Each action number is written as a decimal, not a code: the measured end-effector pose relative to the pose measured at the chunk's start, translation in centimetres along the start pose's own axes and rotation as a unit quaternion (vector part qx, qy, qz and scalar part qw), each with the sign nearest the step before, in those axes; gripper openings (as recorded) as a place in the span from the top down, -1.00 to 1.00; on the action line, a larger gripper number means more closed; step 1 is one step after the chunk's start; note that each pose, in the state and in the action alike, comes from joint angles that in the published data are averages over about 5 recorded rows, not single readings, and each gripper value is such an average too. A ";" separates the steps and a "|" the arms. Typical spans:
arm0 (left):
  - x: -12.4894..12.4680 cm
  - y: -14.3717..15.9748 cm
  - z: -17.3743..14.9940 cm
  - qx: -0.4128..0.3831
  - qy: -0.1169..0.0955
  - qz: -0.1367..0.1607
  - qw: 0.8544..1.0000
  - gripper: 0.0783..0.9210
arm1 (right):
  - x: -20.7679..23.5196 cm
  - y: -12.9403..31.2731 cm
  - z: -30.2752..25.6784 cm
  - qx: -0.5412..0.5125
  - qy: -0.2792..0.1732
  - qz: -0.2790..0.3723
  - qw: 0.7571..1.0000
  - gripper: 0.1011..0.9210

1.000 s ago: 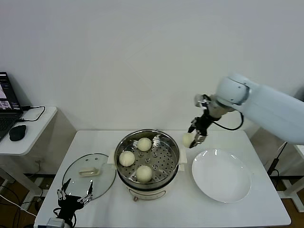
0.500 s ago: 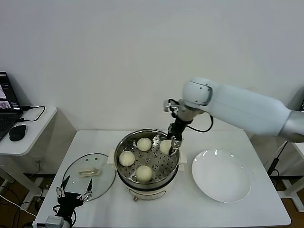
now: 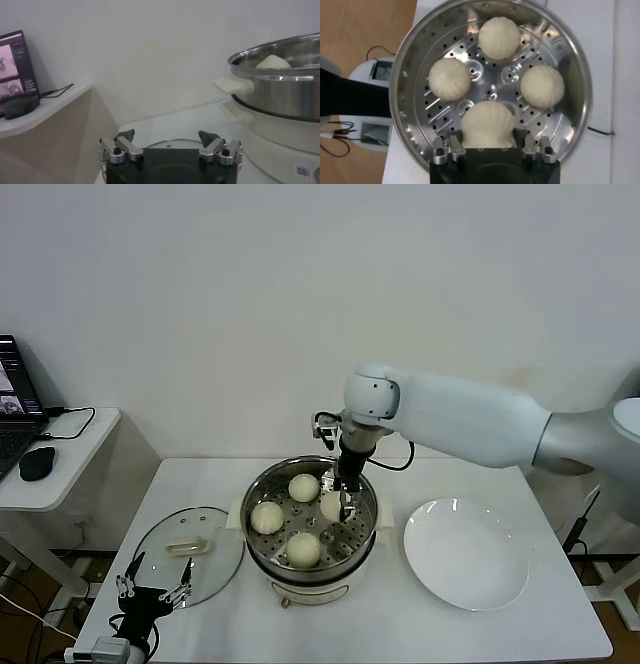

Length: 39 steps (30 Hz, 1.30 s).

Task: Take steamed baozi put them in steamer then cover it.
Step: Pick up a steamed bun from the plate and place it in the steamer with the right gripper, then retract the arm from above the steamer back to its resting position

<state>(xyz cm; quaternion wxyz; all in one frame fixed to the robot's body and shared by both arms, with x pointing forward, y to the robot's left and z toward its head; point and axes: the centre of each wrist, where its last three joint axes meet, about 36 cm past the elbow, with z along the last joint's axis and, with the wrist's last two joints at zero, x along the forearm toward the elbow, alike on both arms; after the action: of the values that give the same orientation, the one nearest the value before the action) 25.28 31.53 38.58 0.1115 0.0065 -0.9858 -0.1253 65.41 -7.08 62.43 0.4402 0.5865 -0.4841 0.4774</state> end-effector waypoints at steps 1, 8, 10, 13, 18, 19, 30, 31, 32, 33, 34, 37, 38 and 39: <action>0.0 0.0 0.0 0.000 0.000 0.000 1.000 -0.77 | -0.3 0.0 -0.1 0.000 0.003 0.000 1.000 -0.28; 0.1 -0.1 0.0 0.002 0.001 0.000 1.000 -0.77 | -1.8 -0.1 -0.9 0.002 0.022 0.002 1.000 -0.28; 0.1 -0.1 0.0 0.003 0.000 0.001 1.000 -0.77 | -2.1 -0.2 -1.1 0.002 0.027 0.003 1.000 -0.30; 0.1 -0.2 0.1 0.004 0.001 0.002 1.000 -0.77 | -2.4 -0.3 -1.1 0.000 0.033 0.006 0.999 -0.39; 0.0 -0.3 0.3 0.006 0.002 0.003 1.000 -0.77 | -2.4 -0.4 -1.1 -0.004 0.036 0.012 0.999 -0.67; 0.0 -0.4 0.3 0.007 0.002 0.002 1.000 -0.77 | -2.3 -0.3 -1.0 -0.005 0.036 0.013 0.999 -0.71; -0.1 -0.2 0.3 0.013 0.004 -0.006 1.000 -0.77 | 2.9 0.4 1.5 -0.012 -0.022 0.049 0.998 -0.76; -0.2 -0.2 0.3 0.014 0.003 -0.008 1.000 -0.77 | 3.7 0.5 2.1 -0.013 -0.037 0.058 0.998 -0.76; -0.2 -0.1 0.4 0.016 0.003 -0.010 1.000 -0.77 | 4.4 0.7 2.8 -0.013 -0.053 0.067 0.996 -0.76; -0.3 -0.1 0.4 0.018 0.003 -0.013 1.000 -0.77 | 5.1 0.8 3.5 -0.012 -0.071 0.078 0.994 -0.76; -0.3 -0.2 0.5 0.020 0.003 -0.015 1.000 -0.77 | 5.8 1.0 4.2 -0.012 -0.089 0.091 0.992 -0.76; -0.3 -0.4 0.7 0.028 0.005 -0.021 0.999 -0.77 | 7.2 1.9 6.6 -0.015 -0.151 0.142 0.978 -0.76; -0.3 -0.5 0.8 0.030 0.005 -0.022 0.999 -0.77 | 7.6 2.3 7.4 -0.018 -0.173 0.163 0.971 -0.76; -0.3 -0.6 0.9 0.033 0.006 -0.023 0.999 -0.77 | 7.8 2.7 8.3 -0.022 -0.196 0.184 0.963 -0.76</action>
<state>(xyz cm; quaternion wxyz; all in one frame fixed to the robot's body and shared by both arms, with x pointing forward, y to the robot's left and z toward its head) 25.36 31.15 37.55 0.1141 0.0338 -0.9883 -0.0953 64.47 -16.72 68.95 0.2541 0.5599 -0.6707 0.4150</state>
